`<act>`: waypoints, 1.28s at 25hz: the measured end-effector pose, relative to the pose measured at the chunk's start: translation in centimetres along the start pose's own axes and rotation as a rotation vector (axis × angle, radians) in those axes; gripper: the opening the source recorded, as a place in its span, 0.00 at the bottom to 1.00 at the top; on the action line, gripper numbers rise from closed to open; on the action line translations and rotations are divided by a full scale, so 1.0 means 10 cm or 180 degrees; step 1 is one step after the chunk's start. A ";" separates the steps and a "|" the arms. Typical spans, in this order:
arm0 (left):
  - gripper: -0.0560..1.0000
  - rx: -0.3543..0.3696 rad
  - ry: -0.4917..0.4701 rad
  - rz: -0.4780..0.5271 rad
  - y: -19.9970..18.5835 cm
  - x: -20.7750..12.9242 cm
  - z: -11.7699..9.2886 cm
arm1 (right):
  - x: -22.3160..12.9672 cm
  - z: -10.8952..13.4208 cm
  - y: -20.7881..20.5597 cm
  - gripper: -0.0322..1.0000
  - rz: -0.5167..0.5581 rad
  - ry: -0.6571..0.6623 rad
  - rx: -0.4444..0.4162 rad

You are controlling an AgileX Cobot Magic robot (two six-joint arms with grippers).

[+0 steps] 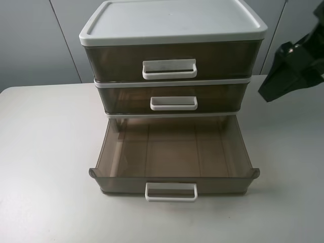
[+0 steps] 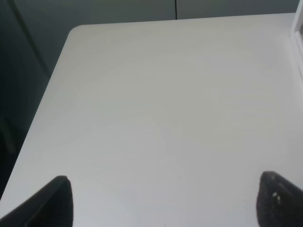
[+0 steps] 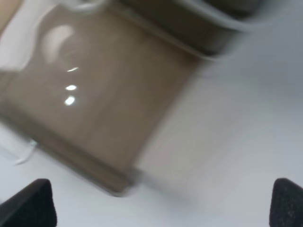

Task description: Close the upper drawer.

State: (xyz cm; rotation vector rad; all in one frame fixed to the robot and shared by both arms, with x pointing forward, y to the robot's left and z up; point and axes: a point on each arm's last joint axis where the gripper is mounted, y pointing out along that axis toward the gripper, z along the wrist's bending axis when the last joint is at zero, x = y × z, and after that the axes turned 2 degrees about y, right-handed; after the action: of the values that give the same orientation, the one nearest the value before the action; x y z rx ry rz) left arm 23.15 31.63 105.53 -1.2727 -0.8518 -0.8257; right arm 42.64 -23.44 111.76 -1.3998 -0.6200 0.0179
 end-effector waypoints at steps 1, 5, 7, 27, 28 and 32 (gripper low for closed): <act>0.76 0.0000 0.0000 0.0000 0.00 0.00 0.00 | -0.09 -0.11 -0.07 0.69 -0.0063 0.0179 -0.0157; 0.76 0.0000 0.0000 0.0000 0.00 0.00 0.00 | -0.46 -0.32 -0.29 0.69 -0.0275 0.0717 -0.0632; 0.76 0.0000 0.0000 0.0000 0.00 0.00 0.00 | -0.63 -0.30 -0.39 0.69 -0.0419 0.0875 -0.0705; 0.76 0.0000 0.0000 0.0000 0.00 0.00 0.00 | -2.11 0.18 -0.23 0.69 -0.2147 0.1121 -0.1036; 0.76 0.0000 0.0000 0.0000 0.00 0.00 0.00 | -2.12 0.19 -0.22 0.69 -0.2166 0.1162 -0.1081; 0.76 0.0000 0.0000 0.0000 0.00 0.00 0.00 | -2.13 0.20 -0.21 0.69 -0.2160 0.1245 -0.1169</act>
State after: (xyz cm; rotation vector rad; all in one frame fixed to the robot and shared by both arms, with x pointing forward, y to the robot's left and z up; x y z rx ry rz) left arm 23.15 31.63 105.53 -1.2727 -0.8518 -0.8257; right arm 23.14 -29.87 105.34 -1.4218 -0.7609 -0.9275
